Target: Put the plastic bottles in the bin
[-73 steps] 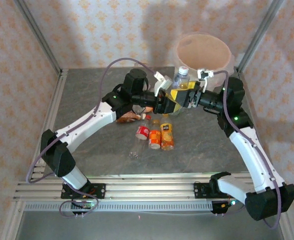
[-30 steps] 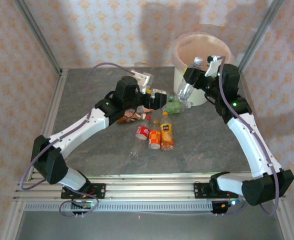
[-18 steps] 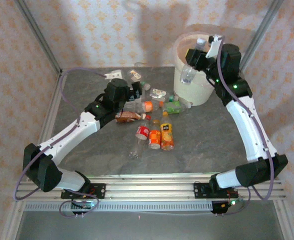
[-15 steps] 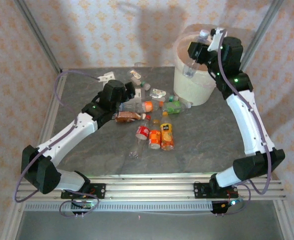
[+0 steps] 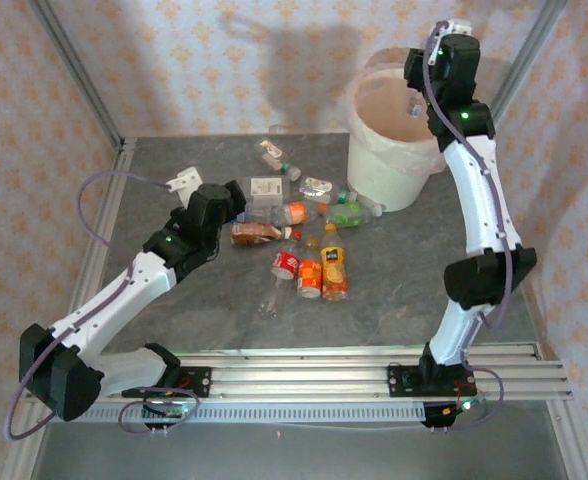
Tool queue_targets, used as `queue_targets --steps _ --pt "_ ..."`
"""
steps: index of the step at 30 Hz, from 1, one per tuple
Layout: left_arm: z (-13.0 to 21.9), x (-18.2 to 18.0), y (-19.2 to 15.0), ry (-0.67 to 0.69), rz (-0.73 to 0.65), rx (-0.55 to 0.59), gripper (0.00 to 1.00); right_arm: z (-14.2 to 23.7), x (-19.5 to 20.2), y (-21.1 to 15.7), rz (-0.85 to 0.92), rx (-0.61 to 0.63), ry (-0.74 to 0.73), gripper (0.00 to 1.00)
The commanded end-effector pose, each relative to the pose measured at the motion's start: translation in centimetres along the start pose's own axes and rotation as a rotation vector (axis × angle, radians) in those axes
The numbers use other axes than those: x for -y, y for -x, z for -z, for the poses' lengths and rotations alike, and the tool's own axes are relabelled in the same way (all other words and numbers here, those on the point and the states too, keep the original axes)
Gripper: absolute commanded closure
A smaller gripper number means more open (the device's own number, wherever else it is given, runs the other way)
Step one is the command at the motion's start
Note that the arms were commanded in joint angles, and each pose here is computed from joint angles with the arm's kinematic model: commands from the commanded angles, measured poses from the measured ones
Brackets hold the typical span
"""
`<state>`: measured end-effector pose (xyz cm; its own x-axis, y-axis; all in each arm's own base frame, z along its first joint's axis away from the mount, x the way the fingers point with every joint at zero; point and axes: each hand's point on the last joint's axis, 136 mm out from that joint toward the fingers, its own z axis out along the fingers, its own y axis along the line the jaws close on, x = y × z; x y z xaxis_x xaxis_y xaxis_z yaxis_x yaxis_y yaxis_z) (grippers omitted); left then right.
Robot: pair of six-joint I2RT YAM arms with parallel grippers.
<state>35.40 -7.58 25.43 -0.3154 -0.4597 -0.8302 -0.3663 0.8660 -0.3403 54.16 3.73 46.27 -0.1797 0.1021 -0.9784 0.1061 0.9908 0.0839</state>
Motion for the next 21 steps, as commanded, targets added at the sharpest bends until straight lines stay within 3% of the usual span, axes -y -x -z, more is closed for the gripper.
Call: queue_targets --steps 1,10,16,21 --pt "0.1 -2.5 -0.2 0.083 0.034 0.017 0.00 -1.2 2.6 -1.6 0.114 -0.085 -0.136 0.58" --pt "0.2 -3.6 -0.2 0.109 0.061 0.020 0.00 -2.3 4.8 -7.3 0.260 -0.306 -0.204 0.54" --pt "-0.1 -3.9 -0.8 0.125 0.075 0.007 0.00 -2.8 7.3 -8.8 0.317 -0.354 -0.331 0.52" --pt "-0.3 -4.0 -1.1 0.127 0.085 -0.002 0.00 -3.1 8.6 -9.6 0.285 -0.392 -0.409 0.40"
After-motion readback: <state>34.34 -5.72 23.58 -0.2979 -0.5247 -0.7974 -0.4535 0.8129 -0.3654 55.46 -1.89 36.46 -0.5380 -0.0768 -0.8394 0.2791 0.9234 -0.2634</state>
